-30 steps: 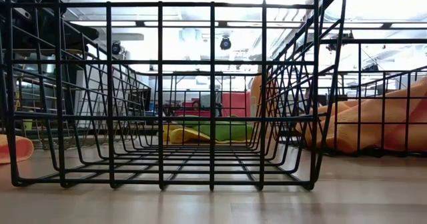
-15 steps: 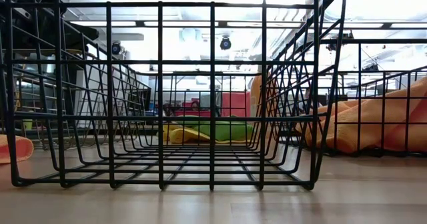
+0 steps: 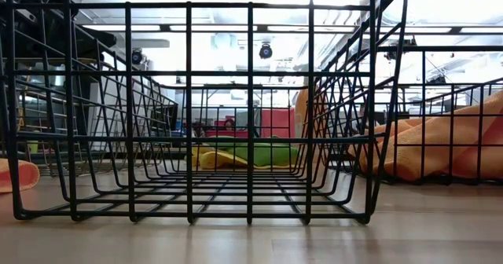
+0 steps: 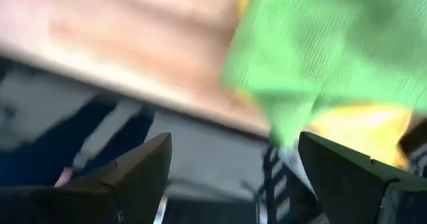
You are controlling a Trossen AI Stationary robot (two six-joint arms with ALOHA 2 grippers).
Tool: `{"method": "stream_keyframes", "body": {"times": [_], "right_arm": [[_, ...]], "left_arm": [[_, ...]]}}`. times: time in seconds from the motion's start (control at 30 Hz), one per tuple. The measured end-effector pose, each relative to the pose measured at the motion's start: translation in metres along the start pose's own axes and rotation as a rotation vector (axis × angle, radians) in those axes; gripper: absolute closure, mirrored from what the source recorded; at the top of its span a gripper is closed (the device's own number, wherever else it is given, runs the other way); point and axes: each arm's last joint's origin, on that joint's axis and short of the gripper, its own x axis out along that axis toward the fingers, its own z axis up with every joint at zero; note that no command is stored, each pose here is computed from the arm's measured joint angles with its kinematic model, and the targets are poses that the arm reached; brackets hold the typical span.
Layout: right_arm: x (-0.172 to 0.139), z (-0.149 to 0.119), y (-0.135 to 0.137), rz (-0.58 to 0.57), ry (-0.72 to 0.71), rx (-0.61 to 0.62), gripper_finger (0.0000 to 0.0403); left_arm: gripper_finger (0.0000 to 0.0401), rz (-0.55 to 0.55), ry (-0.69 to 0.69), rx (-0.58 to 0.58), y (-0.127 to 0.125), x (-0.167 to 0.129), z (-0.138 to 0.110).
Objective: Sort microfiber towel by color & place in baskets
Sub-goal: Put the bottom right green towel into the middle wire basket
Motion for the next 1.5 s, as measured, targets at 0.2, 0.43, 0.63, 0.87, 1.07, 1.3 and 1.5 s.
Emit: {"method": "stream_keyframes", "body": {"times": [0.2, 0.43, 0.63, 0.87, 1.07, 1.3, 1.5], "right_arm": [[0.024, 0.016, 0.009, -0.058, -0.099, 0.008, 0.0080], [0.044, 0.026, 0.006, -0.205, -0.138, -0.038, 0.0089], [0.050, 0.022, 0.002, -0.248, -0.129, -0.098, 0.0194], [0.039, 0.008, 0.000, -0.257, -0.125, -0.189, 0.0385], [-0.060, -0.024, 0.004, -0.208, -0.223, -0.282, 0.0397], [-0.200, -0.039, 0.001, 0.352, -0.635, -0.405, 0.0400], [-0.253, -0.023, 0.018, 0.548, -0.999, -0.500, 0.0402]], "left_arm": [[0.0400, 0.000, 0.000, 0.000, 0.000, 0.000, 0.000], [0.0400, 0.000, 0.000, 0.000, 0.000, 0.000, 0.000], [0.0400, 0.000, 0.000, 0.000, 0.000, 0.000, 0.000], [0.0400, 0.000, 0.000, 0.000, 0.000, 0.000, 0.000], [0.0400, 0.000, -0.001, 0.000, 0.000, 0.000, 0.000], [0.0400, 0.000, -0.001, 0.000, 0.000, 0.000, 0.000], [0.0400, 0.000, 0.000, 0.000, 0.000, 0.000, 0.000]]}}
